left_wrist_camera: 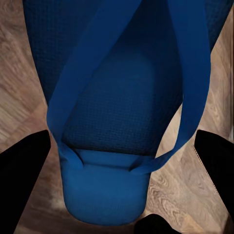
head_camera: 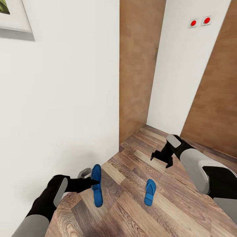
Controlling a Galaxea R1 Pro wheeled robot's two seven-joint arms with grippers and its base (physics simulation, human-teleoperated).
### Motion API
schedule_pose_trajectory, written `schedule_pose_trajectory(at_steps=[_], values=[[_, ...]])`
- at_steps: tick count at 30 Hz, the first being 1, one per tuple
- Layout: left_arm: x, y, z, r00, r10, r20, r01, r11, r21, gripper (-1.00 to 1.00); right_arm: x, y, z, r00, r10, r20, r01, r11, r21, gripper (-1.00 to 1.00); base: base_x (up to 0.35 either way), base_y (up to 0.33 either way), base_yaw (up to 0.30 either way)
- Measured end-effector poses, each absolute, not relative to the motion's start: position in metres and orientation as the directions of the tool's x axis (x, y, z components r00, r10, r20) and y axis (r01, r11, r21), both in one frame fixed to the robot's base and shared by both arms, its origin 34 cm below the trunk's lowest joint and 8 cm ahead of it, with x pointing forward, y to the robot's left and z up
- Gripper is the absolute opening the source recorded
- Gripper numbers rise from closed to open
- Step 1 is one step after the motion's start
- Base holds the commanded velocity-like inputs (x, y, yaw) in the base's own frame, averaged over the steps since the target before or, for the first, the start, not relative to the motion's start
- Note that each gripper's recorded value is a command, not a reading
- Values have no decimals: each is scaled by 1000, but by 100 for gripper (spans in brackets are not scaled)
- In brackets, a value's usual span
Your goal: In the bedroom, move the book from the bed onto either nightstand, and place the two sandals side by side next to the bed.
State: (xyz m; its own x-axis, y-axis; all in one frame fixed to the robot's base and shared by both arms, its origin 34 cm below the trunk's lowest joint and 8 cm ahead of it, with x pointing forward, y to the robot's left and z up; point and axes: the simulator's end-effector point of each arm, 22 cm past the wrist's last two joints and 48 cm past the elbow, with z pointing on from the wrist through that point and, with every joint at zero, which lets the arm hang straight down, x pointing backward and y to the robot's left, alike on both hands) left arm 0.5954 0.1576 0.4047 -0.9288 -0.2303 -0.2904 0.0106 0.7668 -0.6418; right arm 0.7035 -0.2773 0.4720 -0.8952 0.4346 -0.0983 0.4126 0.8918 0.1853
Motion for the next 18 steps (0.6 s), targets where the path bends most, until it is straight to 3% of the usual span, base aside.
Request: schedule_pose_trajectory(at_steps=[18], values=[[591,134,395,-940,-220,-261,12,743,-669,-100,716,-279,466,-894,432,-121,408,894,183,100,0,0,0]])
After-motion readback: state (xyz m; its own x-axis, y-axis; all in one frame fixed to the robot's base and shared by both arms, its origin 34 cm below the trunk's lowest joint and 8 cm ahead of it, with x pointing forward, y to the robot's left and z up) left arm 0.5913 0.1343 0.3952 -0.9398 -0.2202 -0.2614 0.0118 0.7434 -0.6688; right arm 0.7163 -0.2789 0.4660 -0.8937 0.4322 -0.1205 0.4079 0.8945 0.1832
